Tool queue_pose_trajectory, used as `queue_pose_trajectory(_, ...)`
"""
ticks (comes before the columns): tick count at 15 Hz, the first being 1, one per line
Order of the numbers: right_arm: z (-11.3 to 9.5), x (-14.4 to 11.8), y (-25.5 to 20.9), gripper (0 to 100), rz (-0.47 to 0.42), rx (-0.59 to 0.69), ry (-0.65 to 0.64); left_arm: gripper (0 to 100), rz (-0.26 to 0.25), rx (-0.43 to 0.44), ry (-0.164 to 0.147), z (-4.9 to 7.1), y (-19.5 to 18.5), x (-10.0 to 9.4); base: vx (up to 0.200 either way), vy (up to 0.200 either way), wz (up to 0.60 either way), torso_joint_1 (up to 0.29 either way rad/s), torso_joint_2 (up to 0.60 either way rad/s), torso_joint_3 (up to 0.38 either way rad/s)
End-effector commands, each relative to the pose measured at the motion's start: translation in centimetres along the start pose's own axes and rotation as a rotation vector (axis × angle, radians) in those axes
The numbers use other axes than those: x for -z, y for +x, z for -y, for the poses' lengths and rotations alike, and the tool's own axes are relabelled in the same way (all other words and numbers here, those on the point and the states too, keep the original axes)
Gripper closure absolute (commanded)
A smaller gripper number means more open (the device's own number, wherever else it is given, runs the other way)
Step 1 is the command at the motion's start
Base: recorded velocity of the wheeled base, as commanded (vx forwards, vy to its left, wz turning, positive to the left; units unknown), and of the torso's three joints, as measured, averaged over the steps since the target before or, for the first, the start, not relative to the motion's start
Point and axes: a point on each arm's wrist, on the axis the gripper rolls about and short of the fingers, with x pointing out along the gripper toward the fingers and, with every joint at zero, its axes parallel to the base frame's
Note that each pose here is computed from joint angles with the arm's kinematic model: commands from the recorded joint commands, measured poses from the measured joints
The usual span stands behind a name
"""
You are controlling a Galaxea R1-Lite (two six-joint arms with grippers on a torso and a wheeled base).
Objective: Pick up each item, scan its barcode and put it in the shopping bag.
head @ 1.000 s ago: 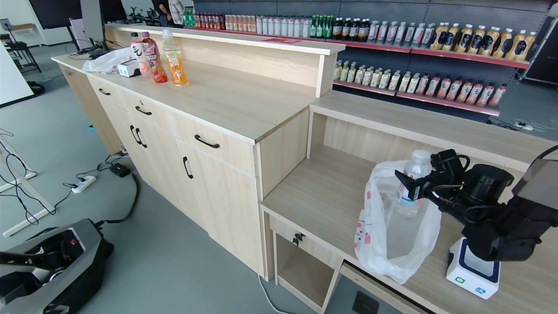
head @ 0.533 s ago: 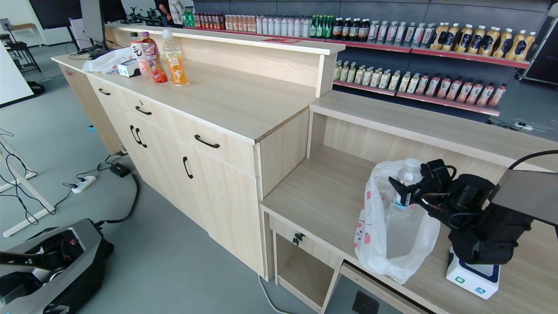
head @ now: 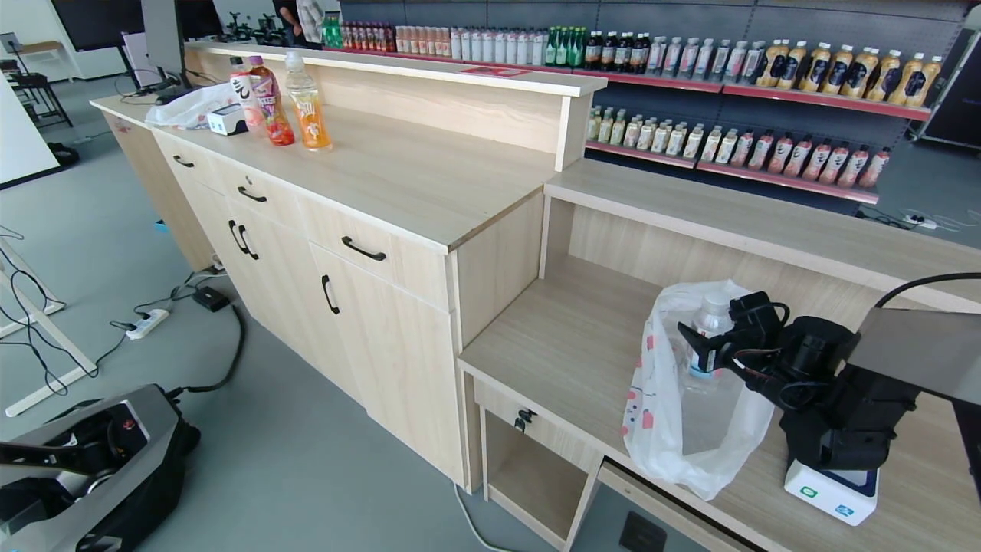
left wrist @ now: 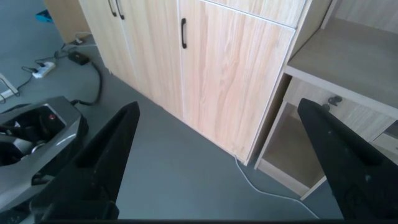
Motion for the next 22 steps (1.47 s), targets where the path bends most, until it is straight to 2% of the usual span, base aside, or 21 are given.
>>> queue_pose_trajectory(1, -0.1, 0.2, 0.0, 100, -0.004, -0.002, -0.002, 0, 0.0, -0.001, 0.0, 0.0, 0.0, 0.0, 0.0, 0.0, 0.0, 0.0, 0.0, 0.0)
queue_pose_trajectory(22, 0.0, 1.8, -0.7, 100, -0.06, 0.0, -0.003, 0, 0.0, -0.001, 0.0, 0.0, 0.0, 0.0, 0.0, 0.0, 0.0, 0.0, 0.0, 0.0)
